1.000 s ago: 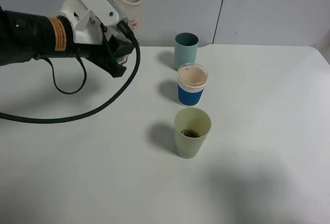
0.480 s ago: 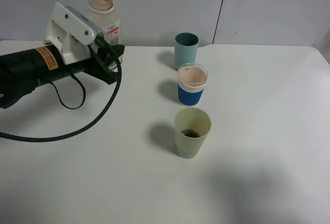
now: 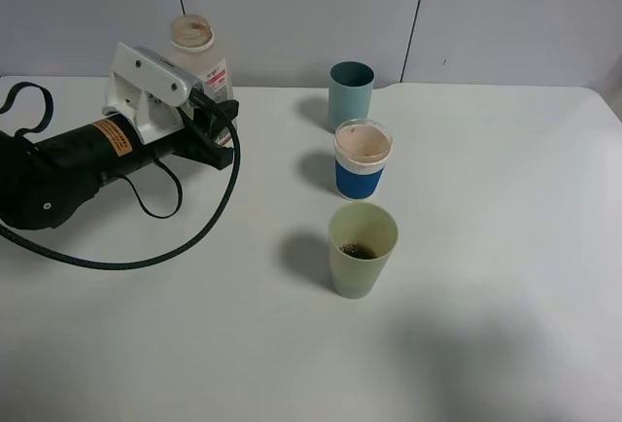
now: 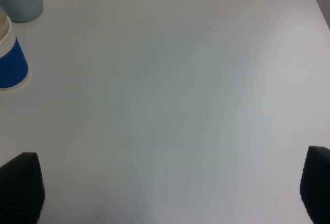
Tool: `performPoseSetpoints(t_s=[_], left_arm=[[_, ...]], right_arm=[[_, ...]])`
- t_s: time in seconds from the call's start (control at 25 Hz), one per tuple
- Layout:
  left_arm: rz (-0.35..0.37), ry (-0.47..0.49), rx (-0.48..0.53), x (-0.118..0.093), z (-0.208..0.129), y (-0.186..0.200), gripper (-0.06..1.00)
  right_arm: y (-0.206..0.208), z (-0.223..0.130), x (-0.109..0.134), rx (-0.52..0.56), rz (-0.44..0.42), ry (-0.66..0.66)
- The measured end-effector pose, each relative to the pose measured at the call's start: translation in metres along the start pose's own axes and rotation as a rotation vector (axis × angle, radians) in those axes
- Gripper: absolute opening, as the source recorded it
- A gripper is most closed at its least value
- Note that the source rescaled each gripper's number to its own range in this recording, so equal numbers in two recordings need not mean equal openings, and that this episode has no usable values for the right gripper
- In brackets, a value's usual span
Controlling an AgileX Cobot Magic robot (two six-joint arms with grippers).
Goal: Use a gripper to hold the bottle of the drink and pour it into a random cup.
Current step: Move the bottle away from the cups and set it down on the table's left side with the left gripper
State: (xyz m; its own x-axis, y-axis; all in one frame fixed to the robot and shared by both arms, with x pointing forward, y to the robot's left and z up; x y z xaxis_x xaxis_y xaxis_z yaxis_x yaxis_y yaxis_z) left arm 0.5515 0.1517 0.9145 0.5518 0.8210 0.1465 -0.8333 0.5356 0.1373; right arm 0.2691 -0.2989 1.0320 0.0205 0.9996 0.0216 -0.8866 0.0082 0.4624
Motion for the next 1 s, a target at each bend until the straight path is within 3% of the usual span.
performPoseSetpoints(t_s=[0.28, 0.48, 1.0], left_arm=[[0.074, 0.045, 0.038, 0.004, -0.030, 0.006, 0.05], [0.071, 0.057, 0.111, 0.001, -0.054, 0.006, 0.05], [0.058, 0.070, 0.191, -0.004, -0.082, 0.007, 0.05]], right_arm=[[0.000, 0.000, 0.000, 0.000, 0.000, 0.000], [0.000, 0.000, 0.000, 0.000, 0.000, 0.000], [0.000, 0.000, 0.000, 0.000, 0.000, 0.000]])
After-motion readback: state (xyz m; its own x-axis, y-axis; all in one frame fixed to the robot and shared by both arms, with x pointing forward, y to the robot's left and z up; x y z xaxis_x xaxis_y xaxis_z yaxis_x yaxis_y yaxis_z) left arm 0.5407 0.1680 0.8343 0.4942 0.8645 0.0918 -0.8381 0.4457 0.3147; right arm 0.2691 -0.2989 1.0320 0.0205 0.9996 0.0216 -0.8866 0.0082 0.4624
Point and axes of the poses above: a point on each arm's last joint axis where the gripper is mounted, y pointing back along that axis away from the gripper, x along the wrist's bending axis when the last joint is at zero, z = x × y, the point moved 4 cm from there along -y, pointing out along that axis toward the gripper, and after that the axes turned 3 degrees about -y, right-handed, at the moved point
